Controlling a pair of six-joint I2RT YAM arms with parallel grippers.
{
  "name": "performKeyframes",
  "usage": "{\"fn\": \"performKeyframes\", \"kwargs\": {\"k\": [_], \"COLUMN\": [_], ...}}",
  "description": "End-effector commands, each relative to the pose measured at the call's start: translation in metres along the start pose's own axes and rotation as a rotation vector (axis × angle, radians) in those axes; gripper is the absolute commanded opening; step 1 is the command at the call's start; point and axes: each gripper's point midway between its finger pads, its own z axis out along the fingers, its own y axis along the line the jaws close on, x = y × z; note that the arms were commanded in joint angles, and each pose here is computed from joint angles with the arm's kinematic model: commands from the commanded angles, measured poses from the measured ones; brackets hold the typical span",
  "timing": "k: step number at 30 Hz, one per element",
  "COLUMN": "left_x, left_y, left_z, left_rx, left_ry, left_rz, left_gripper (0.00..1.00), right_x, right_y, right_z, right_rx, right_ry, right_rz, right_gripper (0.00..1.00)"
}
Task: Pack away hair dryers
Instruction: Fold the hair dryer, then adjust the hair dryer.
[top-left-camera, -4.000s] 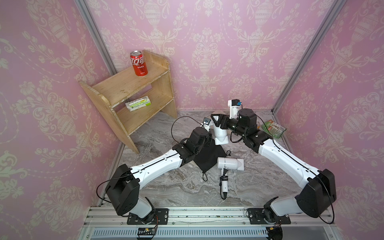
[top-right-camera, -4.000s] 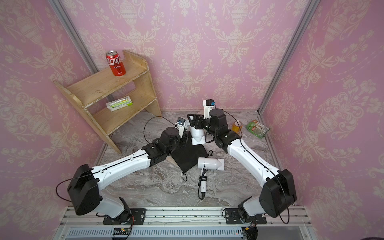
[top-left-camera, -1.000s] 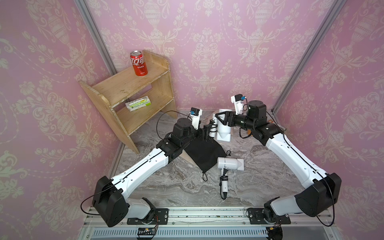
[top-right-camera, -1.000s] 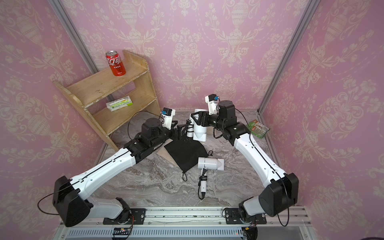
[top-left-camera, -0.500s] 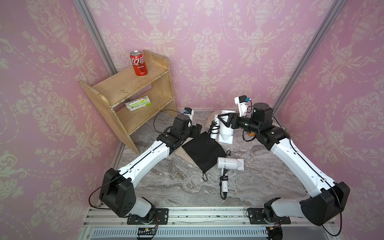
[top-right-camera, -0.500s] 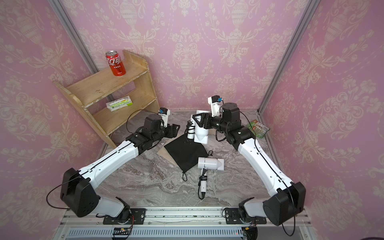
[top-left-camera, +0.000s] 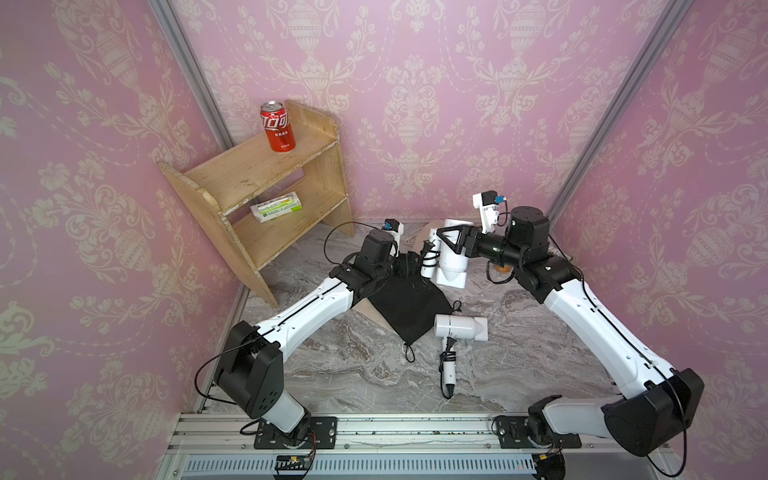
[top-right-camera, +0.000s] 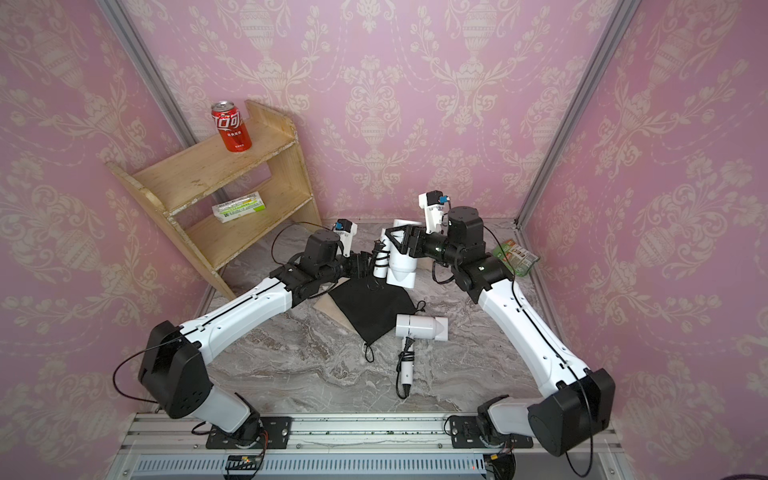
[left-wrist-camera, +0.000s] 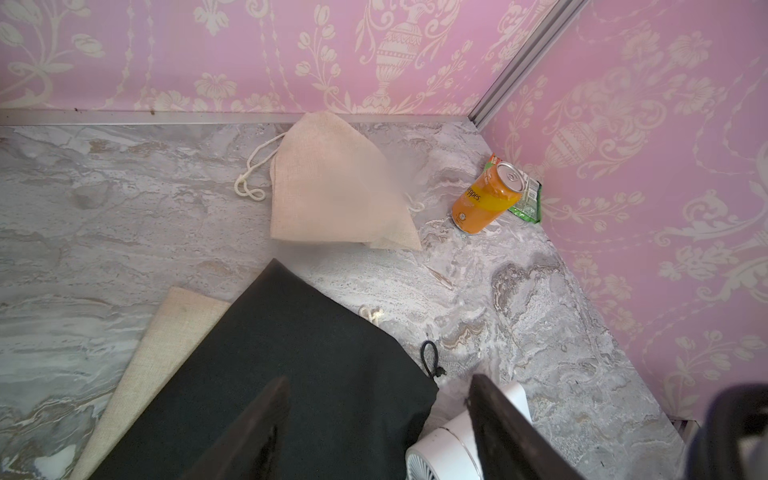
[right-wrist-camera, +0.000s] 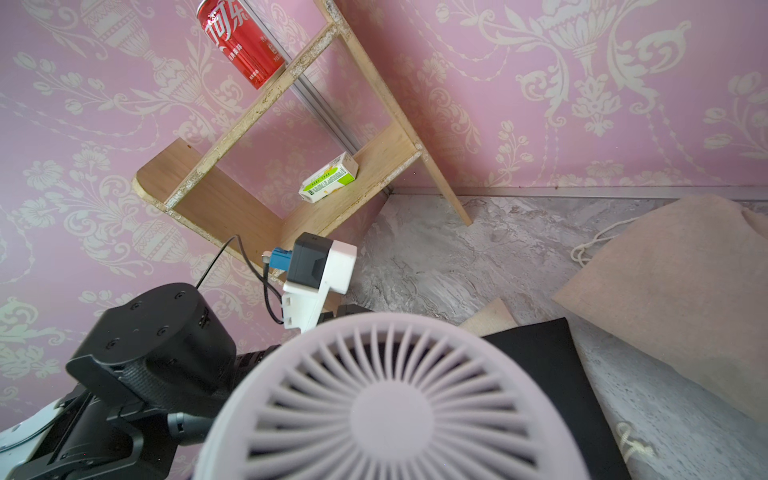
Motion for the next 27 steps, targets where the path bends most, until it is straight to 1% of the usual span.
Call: {"fn": "performKeyframes", "kwargs": {"k": [1,9,12,14,17,19,22,25,27], "left_x": [-0.007,-0.005,-0.005,-0.006,-0.008,-0.011,-0.018,-0.030,-0.038], "left_y": [-0.035,-0.054,-0.056,-0.051,-0.035,-0.016,0.017,0.038,0.038], "left_z": [0.000,-0.003,-0.005,-0.008,-0.019,-0.030,-0.051,-0.072,-0.080], "left_rx": [0.099,0.132,0.133,0.107,0.039,-0.005,-0.055,-0.057,-0.007], "left_ry": [-0.025,-0.044,-0.047,-0.046,-0.040,-0.039,-0.058,-0.090,-0.106], "left_rz": [-0.004,0.002,0.005,0.021,0.044,0.021,-0.038,-0.087,-0.112], "left_gripper": [0.70,0.70,0.70,0.70,0.72,0.78,0.83,0.87,0.87], "right_x": [-0.020,-0.016,-0.014,-0.013,-0.012,-0.012,-0.013,-0.016,-0.018], "right_y": [0.025,0.020,0.018,0.017,0.018,0.019,0.021,0.023,0.027], "right_z": [-0.005,0.001,0.003,0.002,-0.001,-0.003,-0.005,-0.005,-0.003], "right_rx": [-0.094,-0.098,-0.092,-0.085,-0.074,-0.068,-0.069,-0.076,-0.090], "right_ry": [-0.076,-0.069,-0.063,-0.058,-0.047,-0.039,-0.030,-0.024,-0.019], "right_rz": [-0.010,0.008,0.008,0.001,-0.020,-0.033,-0.054,-0.062,-0.062], "right_gripper": [0.50,0.50,0.50,0.50,0.51,0.51,0.52,0.53,0.53]}}
